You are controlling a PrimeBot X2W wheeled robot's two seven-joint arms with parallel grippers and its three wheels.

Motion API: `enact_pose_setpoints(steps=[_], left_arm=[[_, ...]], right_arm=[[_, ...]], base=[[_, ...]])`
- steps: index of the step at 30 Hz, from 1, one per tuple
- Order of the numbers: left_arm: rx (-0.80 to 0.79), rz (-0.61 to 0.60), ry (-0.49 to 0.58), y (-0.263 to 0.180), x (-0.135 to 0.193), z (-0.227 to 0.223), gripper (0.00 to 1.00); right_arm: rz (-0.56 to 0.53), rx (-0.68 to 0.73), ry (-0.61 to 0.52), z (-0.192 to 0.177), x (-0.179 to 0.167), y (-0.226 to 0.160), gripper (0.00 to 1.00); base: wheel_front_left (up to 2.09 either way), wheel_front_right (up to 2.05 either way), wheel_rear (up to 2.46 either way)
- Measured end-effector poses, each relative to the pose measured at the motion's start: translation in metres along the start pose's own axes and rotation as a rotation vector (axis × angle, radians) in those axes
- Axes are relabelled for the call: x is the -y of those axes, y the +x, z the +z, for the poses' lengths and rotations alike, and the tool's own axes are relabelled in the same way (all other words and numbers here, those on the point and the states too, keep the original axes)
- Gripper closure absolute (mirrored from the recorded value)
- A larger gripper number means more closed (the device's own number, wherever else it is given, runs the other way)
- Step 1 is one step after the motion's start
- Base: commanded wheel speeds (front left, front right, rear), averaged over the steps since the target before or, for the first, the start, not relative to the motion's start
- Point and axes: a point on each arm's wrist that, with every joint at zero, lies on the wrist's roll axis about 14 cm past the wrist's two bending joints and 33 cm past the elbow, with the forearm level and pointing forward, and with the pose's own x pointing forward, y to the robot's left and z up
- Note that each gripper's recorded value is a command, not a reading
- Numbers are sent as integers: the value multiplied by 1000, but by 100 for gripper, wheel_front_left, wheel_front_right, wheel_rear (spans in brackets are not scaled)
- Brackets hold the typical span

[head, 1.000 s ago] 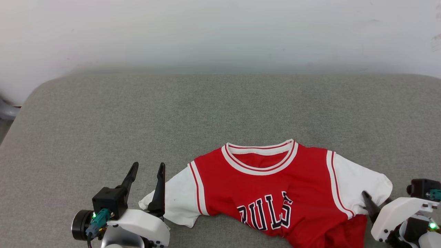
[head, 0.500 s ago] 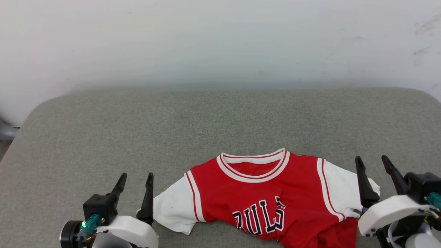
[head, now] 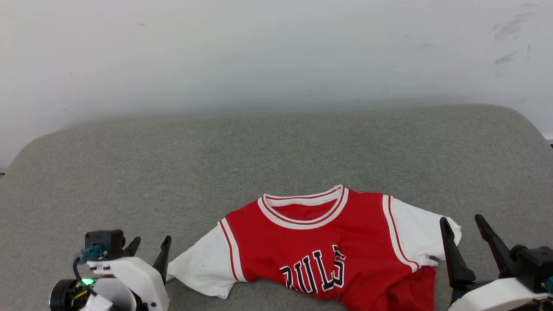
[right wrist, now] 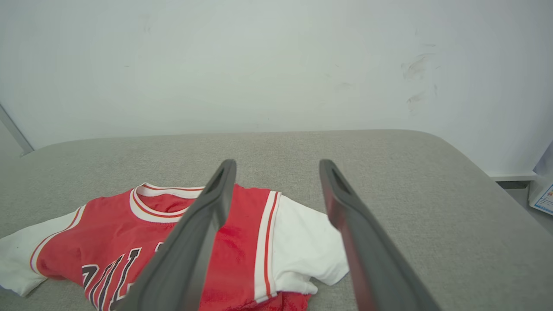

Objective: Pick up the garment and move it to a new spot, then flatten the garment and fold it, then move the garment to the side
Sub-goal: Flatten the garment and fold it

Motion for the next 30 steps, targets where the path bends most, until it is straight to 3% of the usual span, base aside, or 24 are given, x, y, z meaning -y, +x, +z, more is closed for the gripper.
enact_pose_setpoints(steps=[10,22,23,24,25,26,30], left_arm=[[-412,-141,-31,27,11,-31,0],[-808,-184,21,35,12,-101,0],[-834,-189,16,34,13,-104,7],[-852,-196,8,34,15,-106,53],[-867,-204,14,34,16,-108,80],[-877,-209,15,34,17,-109,100],[-897,-233,32,29,25,-115,100]], right_arm=[[-22,-46,37,-14,6,4,0],[-64,-96,70,-35,18,16,0],[-66,-99,71,-36,18,16,0],[-69,-102,74,-37,19,16,0],[-72,-103,74,-38,20,16,0],[-74,-102,75,-38,21,16,0],[-81,-109,94,-40,23,16,0]], base=[[0,0,0],[0,0,0],[0,0,0],[0,0,0],[0,0,0],[0,0,0],[0,0,0]])
